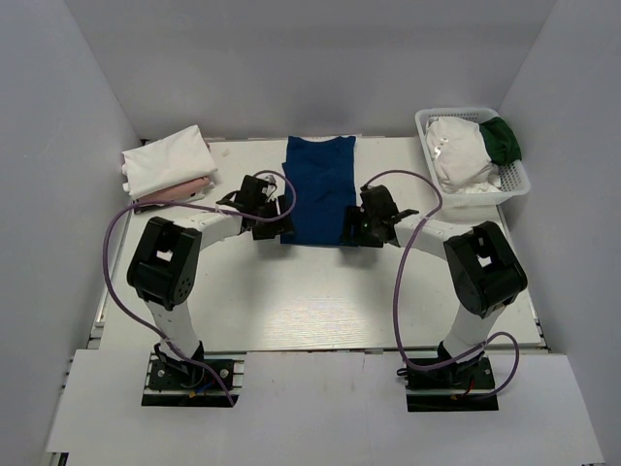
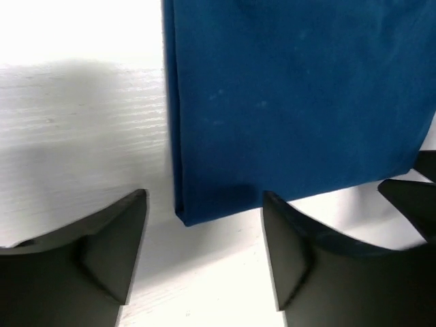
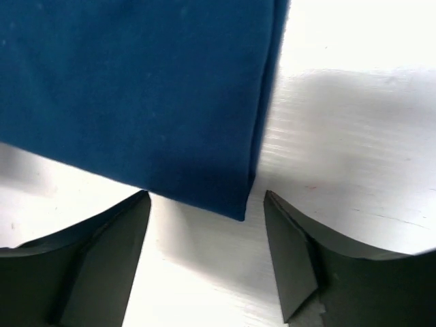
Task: Fold and stack the t-shirts
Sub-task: Grab one side of the 2/3 rectangular tshirt with both arms
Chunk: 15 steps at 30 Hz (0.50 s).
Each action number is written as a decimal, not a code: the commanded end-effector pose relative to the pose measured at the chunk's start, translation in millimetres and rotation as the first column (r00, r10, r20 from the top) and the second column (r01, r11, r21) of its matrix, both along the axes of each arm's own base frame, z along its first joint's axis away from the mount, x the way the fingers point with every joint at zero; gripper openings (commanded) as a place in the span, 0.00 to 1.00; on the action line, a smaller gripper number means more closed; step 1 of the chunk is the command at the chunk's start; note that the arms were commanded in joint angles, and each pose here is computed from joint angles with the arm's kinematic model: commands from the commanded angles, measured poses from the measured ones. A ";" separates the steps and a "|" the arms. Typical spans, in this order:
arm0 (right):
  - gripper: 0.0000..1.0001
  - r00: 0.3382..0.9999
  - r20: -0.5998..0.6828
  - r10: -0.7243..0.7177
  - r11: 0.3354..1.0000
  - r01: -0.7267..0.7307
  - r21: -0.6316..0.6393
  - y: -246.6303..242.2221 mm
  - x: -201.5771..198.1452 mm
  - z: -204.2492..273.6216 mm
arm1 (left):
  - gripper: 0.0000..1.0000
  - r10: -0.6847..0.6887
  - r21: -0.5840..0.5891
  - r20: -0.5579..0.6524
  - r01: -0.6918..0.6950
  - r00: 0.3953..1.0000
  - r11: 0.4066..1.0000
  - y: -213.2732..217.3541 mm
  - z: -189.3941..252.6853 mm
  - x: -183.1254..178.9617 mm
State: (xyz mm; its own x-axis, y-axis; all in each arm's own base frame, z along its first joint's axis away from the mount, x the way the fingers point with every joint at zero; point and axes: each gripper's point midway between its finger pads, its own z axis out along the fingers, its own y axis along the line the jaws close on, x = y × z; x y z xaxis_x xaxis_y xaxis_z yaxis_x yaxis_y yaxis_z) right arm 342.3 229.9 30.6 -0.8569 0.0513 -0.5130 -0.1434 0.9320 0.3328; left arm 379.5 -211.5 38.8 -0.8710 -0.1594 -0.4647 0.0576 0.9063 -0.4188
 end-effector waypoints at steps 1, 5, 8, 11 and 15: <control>0.71 1.000 0.022 0.017 0.997 -0.019 0.074 14.5 5.1 10.1 | 0.75 -0.035 -0.042 -0.025 0.034 0.999 0.999 -8.1 -5.7 -6.5; 0.69 0.999 -0.033 0.010 0.996 -0.007 0.090 12.7 -8.6 -0.8 | 0.42 -0.050 -0.057 -0.042 0.048 0.998 0.997 -9.6 -10.8 -13.7; 0.55 0.998 -0.065 0.023 0.994 -0.015 0.112 14.7 -18.8 -4.1 | 0.20 -0.057 -0.065 -0.044 0.054 0.997 0.996 -9.5 -11.2 -18.4; 0.18 0.997 -0.074 0.022 0.994 -0.013 0.113 13.9 -22.5 -4.7 | 0.00 -0.068 -0.082 -0.040 0.065 0.997 0.994 -11.8 -8.6 -20.7; 0.00 1.000 -0.015 0.002 0.995 0.000 0.104 7.2 -23.7 7.1 | 0.00 -0.076 -0.102 -0.007 0.075 0.997 0.992 -11.3 5.0 -26.6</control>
State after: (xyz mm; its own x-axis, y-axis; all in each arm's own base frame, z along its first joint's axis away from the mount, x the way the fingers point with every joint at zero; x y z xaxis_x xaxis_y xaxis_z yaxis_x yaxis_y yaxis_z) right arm 320.6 237.1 20.4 -0.8877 0.0900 -0.4516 -0.1205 0.9011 0.4165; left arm 359.6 -219.6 22.6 -0.9016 -0.1440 -0.4079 0.0772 0.8743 -0.4792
